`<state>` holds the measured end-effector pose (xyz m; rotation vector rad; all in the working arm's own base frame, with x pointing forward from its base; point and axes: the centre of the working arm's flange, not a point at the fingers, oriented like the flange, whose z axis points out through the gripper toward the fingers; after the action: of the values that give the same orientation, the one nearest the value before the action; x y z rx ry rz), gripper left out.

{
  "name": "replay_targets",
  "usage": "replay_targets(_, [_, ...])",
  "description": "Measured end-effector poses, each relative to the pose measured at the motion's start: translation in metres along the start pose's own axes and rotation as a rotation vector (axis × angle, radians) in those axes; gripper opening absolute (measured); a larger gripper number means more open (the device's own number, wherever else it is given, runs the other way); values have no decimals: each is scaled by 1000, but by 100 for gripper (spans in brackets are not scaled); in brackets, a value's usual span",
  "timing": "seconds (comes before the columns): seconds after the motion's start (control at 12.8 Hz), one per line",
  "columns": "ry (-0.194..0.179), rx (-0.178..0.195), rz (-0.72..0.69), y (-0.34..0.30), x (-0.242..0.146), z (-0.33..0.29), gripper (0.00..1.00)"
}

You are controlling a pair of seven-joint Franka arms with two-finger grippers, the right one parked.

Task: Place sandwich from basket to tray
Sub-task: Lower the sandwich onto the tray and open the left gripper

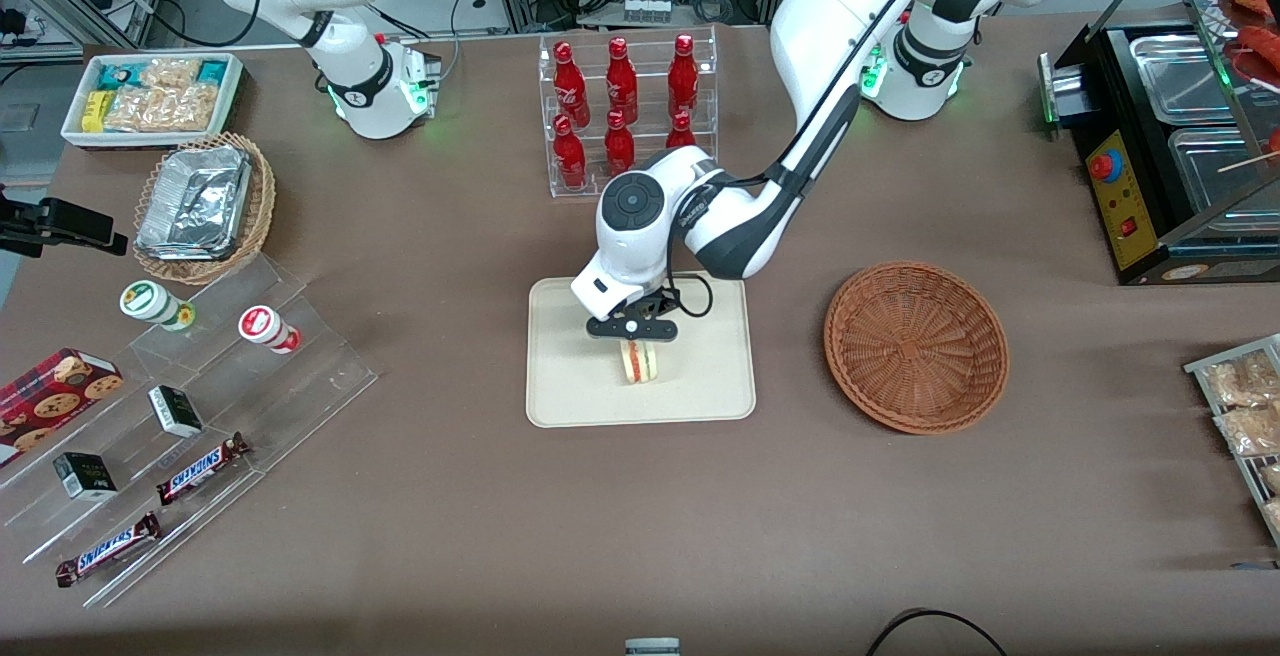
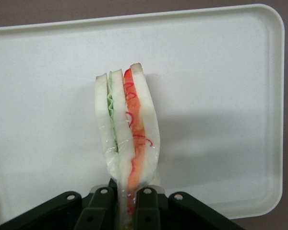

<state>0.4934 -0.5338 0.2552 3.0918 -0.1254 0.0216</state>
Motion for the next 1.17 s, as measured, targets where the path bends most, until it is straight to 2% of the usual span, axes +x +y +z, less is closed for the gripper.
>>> replay_targets(0.31, [-19, 10, 35, 5, -8, 22, 15])
replay_targets(0.39, [-18, 8, 37, 6, -9, 24, 20])
replay_targets(0.7, [0, -6, 31, 9, -3, 14, 66])
replay_targets(0.94, [48, -39, -17, 10, 10, -22, 99])
replay_targets(1.17, [106, -74, -156, 2, 22, -85, 100])
